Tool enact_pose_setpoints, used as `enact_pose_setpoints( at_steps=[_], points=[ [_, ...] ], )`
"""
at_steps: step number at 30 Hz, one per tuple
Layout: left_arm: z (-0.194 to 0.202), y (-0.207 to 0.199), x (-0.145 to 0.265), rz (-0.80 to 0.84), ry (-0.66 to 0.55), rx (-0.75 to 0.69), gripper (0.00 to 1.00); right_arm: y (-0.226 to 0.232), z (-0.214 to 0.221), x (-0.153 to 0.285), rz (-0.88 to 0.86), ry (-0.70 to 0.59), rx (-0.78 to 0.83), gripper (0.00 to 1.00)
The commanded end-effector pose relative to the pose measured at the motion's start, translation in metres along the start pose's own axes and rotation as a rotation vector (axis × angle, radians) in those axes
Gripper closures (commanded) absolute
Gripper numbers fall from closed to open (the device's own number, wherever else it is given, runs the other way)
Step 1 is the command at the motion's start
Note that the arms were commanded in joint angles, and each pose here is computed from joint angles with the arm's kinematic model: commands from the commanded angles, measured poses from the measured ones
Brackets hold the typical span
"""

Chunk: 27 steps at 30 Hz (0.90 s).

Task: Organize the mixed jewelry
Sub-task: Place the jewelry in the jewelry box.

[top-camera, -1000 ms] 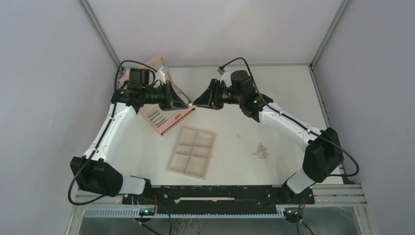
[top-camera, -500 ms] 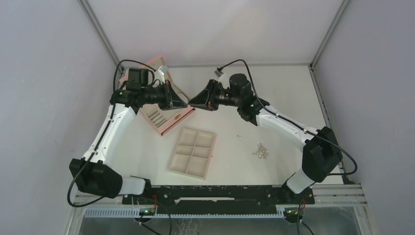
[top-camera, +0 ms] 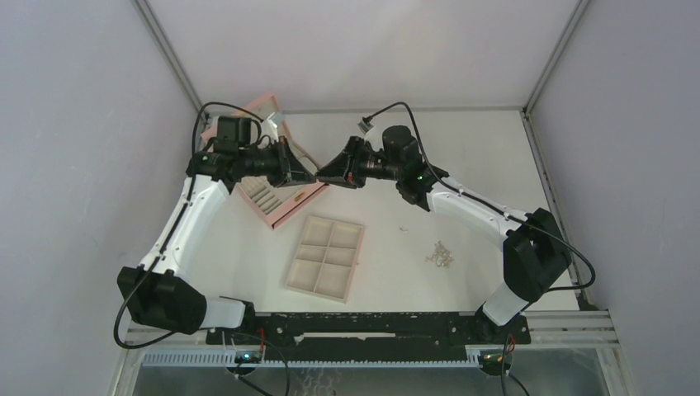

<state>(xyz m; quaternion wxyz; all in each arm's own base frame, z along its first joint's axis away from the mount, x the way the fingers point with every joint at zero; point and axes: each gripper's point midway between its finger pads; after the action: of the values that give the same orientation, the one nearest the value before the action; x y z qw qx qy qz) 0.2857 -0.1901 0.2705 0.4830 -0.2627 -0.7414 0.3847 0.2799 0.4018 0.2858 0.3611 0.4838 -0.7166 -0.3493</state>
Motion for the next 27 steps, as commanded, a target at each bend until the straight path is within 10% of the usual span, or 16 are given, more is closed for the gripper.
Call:
enact_pose_setpoints(
  at_steps=[1,27],
  points=[
    [-0.0022,-0.0124,0.0106,0.037,-0.04,-0.033,1.0,0.0107,-0.0038,0.0013,-0.016,-0.02,0.028,0.63],
    [-0.0021,-0.0106,0.0126,0.036,-0.046,-0.033,1.0,0.0123,-0.0015,-0.0066,-0.041,-0.012,0.018,0.67]
  ],
)
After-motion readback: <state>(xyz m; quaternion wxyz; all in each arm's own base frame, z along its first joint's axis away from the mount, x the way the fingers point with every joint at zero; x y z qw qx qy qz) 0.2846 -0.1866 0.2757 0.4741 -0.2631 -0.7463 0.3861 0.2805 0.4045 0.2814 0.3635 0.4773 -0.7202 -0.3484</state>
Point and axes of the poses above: each gripper's point midway between its finger pads, its own x axis back along the fingers, its own y axis along the line the jaws close on, z = x × y, and after that the axes turned 14 degrees about x, right-handed
